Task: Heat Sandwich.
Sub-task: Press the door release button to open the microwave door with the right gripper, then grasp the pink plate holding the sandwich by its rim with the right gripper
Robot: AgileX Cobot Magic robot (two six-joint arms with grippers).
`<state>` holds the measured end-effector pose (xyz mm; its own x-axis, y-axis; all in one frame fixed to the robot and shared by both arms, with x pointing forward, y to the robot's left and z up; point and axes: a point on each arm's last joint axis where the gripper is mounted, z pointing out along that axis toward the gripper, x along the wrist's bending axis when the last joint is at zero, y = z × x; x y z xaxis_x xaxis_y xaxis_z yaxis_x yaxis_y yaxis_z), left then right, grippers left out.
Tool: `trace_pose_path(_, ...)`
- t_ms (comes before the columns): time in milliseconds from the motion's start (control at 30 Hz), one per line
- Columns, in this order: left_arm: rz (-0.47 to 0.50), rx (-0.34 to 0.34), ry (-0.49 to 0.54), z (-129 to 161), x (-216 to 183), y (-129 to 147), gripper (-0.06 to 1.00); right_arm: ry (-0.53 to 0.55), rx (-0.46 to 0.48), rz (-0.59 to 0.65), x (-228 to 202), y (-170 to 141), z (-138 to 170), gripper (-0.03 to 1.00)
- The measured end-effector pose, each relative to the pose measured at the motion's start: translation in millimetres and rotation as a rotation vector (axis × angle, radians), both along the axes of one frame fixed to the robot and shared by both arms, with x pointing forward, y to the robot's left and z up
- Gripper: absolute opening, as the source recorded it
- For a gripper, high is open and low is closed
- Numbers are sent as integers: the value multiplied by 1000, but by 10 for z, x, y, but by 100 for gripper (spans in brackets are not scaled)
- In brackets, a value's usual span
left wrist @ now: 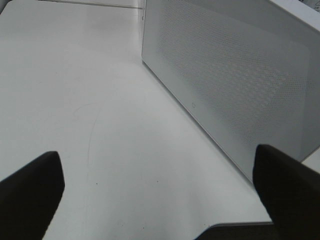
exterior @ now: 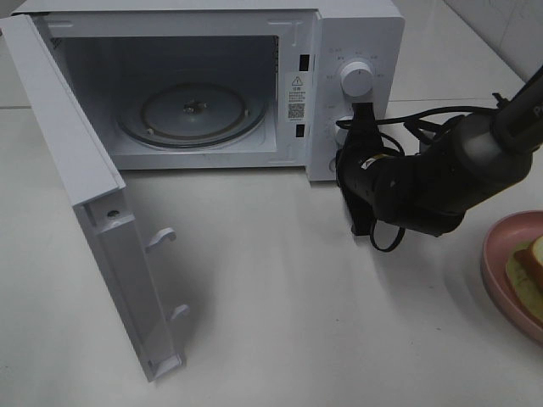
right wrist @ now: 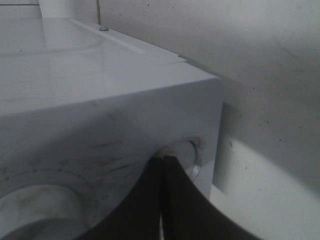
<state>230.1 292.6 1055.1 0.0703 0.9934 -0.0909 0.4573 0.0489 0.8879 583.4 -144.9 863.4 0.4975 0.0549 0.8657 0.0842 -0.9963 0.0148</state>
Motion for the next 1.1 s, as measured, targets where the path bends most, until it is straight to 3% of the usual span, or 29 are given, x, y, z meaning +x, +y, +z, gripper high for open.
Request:
trace_pose_path(167,0,0,0,0,0,0,96,-4,-15,14,-92,-50,143,2)
trace_pose_path(367,0,0,0,0,0,0,96,73,-25,54,-244,-88,163,2)
trace_pose_path(633,0,0,0,0,0,0,96,115,-97,221,-390,-56,367,2)
trace_pose_path(833,0,0,0,0,0,0,96,148,-231,452,-495,-33,531,2)
trace_pose_path(867,0,0,0,0,0,0,96,163,-292,530,-536,-45,571,2)
trace_pose_path(967,0,0,0,0,0,0,96,177,-361,605,-577,-55,606,2)
trace_pose_path(1033,0,0,0,0,0,0,96,198,-477,720,-651,-77,667,2)
trace_pose_path(1100,0,0,0,0,0,0,96,212,-511,754,-677,-87,680,2)
